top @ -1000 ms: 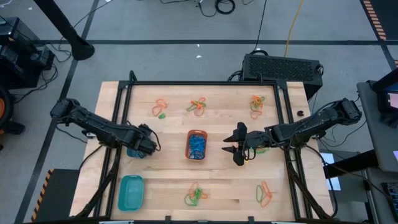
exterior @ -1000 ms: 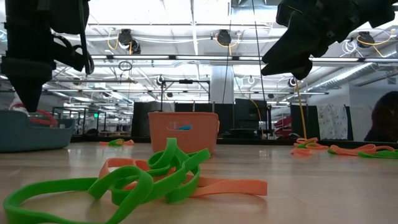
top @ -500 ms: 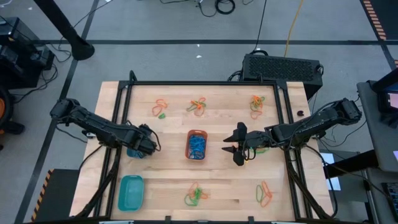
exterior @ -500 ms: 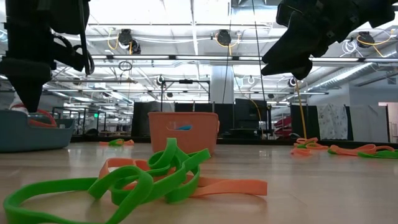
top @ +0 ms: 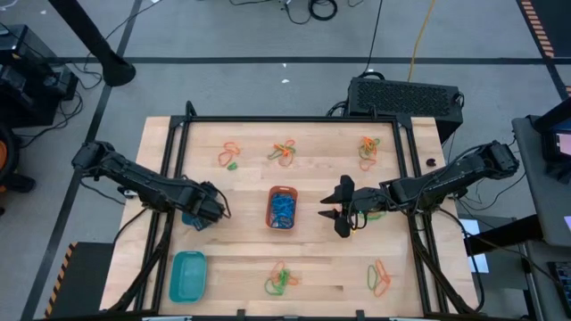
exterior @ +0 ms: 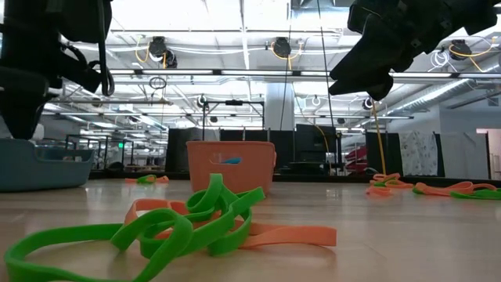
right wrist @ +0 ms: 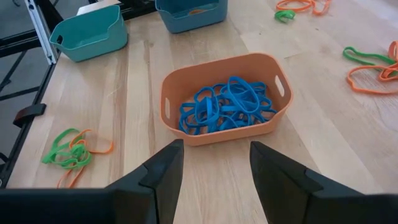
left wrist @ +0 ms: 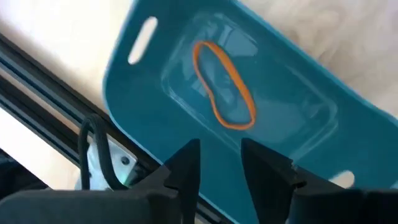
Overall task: Sort rubber bands into baskets
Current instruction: Put the orange rubber band into the blue bin
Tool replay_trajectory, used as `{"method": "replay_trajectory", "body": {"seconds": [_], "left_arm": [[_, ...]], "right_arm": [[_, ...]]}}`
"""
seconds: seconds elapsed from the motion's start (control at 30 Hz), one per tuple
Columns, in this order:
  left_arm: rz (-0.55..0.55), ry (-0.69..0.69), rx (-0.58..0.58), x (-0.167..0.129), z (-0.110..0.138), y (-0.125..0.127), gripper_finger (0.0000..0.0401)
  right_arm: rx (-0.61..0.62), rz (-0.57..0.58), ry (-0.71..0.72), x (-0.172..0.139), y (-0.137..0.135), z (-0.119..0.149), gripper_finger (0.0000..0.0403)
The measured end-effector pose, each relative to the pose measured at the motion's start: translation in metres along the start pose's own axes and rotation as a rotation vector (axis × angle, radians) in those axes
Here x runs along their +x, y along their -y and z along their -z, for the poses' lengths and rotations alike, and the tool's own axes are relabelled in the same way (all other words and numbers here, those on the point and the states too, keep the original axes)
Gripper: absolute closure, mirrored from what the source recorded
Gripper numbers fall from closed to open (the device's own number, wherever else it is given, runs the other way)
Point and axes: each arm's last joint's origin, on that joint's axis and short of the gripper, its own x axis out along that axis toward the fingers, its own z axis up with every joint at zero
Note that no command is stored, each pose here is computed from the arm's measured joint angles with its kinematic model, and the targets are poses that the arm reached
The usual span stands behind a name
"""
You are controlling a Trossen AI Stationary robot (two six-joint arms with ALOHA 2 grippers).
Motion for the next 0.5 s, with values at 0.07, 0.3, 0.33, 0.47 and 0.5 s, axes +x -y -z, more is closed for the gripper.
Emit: {"method": "replay_trajectory", "body": {"seconds": [0.07,0.3,0.33,0.47,0.5], "left_arm": [[-0.002,-0.005,0.000,-0.001,0.000,0.000,0.0276],[0.005,0.002,0.005,-0.024,-0.003,-0.002,0.0276],[0.015,0.017,0.002,-0.030,-0.004,-0.002,0.0276],[0.088,0.136,-0.004,-0.054,-0.012,0.002,0.0276],[0.120,0.174,0.013,-0.058,-0.014,0.006,0.0276]], "right_arm": [[0.000,0.000,0.000,0.000,0.000,0.000,0.0227],[0.000,0.000,0.000,0.000,0.000,0.000,0.0227],[0.000,0.000,0.000,0.000,0.000,0.000,0.0227],[0.000,0.000,0.001,0.000,0.000,0.000,0.0227],[0.000,0.000,0.000,0.000,0.000,0.000,0.0227]]}}
